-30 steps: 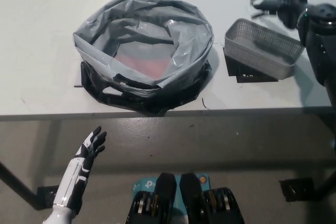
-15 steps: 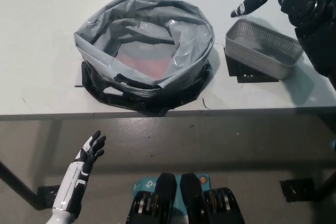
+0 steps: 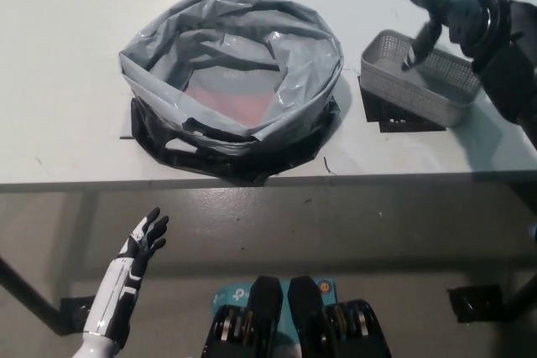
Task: Use the right hand to pick up a small rectangular container and put it into a plastic bag and lift the bag
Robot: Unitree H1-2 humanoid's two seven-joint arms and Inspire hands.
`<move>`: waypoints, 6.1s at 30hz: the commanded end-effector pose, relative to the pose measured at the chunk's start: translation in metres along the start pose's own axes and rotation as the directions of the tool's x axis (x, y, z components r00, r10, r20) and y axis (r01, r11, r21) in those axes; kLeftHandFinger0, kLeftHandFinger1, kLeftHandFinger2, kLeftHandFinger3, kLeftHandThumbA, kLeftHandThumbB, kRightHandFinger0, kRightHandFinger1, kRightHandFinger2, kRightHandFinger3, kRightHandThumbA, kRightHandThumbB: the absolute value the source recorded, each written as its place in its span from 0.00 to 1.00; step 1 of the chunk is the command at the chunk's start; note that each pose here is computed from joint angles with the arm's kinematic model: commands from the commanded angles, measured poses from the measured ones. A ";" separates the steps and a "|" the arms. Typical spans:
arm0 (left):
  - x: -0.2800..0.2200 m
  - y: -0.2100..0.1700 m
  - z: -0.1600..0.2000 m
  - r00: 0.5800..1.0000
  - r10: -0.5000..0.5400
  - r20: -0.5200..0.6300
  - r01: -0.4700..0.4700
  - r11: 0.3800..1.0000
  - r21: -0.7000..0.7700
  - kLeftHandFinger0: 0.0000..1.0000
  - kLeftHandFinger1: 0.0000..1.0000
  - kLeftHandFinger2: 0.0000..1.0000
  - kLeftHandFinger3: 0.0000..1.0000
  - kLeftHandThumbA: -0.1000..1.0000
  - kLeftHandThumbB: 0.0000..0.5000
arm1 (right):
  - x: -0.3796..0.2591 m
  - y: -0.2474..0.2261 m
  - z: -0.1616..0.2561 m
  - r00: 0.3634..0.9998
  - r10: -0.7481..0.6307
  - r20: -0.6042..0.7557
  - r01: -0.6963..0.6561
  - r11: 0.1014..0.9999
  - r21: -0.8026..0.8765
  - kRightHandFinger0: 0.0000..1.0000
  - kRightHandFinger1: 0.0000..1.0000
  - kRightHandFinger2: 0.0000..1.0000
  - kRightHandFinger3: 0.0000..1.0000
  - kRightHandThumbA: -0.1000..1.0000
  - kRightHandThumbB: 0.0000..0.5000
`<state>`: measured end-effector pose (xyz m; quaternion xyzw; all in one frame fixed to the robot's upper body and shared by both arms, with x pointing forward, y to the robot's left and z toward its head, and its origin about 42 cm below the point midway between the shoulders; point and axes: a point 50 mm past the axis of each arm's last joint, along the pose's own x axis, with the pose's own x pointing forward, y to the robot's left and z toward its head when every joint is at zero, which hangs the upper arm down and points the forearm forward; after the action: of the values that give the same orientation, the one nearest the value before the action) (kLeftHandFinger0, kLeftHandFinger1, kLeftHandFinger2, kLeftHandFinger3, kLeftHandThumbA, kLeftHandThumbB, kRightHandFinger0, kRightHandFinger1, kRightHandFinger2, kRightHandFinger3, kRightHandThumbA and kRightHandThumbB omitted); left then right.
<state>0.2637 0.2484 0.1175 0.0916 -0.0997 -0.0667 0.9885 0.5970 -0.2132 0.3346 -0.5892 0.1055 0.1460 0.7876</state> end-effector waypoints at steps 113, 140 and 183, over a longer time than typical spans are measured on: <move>-0.004 0.005 0.009 0.999 0.014 0.051 -0.014 1.000 0.006 1.00 1.00 1.00 1.00 1.00 0.50 | -0.069 -0.142 0.093 0.585 -0.777 0.232 0.625 0.614 0.481 0.00 0.37 0.78 0.82 0.00 0.39; 0.000 0.007 0.015 0.998 0.002 0.060 -0.003 1.000 0.017 1.00 1.00 1.00 1.00 1.00 0.50 | -0.075 0.034 0.220 0.637 -0.455 0.622 0.375 0.888 0.266 0.00 0.20 0.60 0.57 0.00 0.42; 0.016 0.012 0.021 0.996 -0.001 0.086 -0.003 0.999 0.040 1.00 1.00 1.00 1.00 1.00 0.50 | -0.077 0.030 0.207 0.800 -0.160 0.578 0.224 0.974 -0.041 1.00 1.00 1.00 1.00 0.96 1.00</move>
<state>0.2729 0.2494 0.1298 0.0962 -0.1192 -0.0655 0.9860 0.5151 -0.0252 0.3249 -0.5930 -0.1440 0.2593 0.7486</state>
